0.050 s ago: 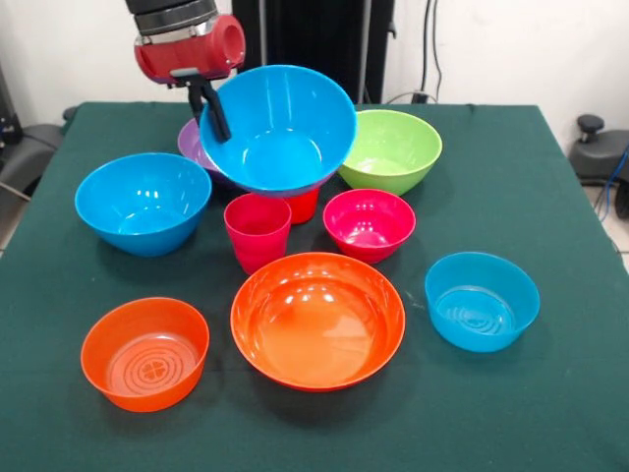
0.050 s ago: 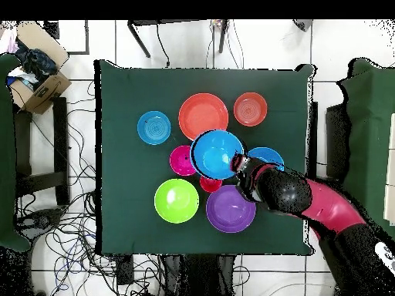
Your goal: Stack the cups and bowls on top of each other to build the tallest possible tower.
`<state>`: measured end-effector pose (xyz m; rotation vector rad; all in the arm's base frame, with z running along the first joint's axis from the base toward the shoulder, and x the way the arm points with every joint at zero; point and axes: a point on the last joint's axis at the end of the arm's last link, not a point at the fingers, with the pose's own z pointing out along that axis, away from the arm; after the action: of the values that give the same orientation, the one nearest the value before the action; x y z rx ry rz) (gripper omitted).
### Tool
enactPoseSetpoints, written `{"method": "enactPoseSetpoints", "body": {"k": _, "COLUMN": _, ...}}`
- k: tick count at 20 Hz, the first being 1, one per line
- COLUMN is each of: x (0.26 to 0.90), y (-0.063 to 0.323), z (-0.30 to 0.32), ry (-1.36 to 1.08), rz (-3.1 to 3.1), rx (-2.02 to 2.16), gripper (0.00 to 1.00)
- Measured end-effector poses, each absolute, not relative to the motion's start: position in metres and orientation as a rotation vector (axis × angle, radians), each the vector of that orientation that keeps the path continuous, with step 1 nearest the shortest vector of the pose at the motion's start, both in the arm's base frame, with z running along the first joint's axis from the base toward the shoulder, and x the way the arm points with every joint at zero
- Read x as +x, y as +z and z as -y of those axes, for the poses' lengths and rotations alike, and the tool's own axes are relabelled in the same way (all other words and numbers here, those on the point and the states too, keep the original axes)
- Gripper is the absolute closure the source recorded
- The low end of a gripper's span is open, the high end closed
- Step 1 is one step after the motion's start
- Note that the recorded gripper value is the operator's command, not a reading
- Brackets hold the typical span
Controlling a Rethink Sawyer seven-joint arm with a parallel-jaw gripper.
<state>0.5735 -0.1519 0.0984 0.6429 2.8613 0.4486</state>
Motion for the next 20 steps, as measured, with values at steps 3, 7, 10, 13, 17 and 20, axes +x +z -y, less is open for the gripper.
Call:
{"method": "enactPoseSetpoints", "body": {"k": 3, "x": 0.567, "y": 0.099, "z": 0.146, "ry": 0.439, "rz": -2.875, "rx": 0.600, "gripper": 1.00}}
{"method": "enactPoseSetpoints", "body": {"k": 7, "x": 0.559, "y": 0.098, "z": 0.136, "ry": 0.436, "rz": -2.897, "rx": 0.553, "gripper": 1.00}}
{"method": "enactPoseSetpoints", "body": {"k": 10, "x": 0.555, "y": 0.096, "z": 0.128, "ry": 0.435, "rz": -2.910, "rx": 0.523, "gripper": 1.00}}
{"method": "enactPoseSetpoints", "body": {"k": 13, "x": 0.553, "y": 0.094, "z": 0.115, "ry": 0.430, "rz": -2.926, "rx": 0.472, "gripper": 1.00}}
{"method": "enactPoseSetpoints", "body": {"k": 17, "x": 0.551, "y": 0.095, "z": 0.104, "ry": 0.428, "rz": -2.938, "rx": 0.428, "gripper": 1.00}}
{"method": "enactPoseSetpoints", "body": {"k": 20, "x": 0.547, "y": 0.097, "z": 0.100, "ry": 0.427, "rz": -2.944, "rx": 0.415, "gripper": 1.00}}
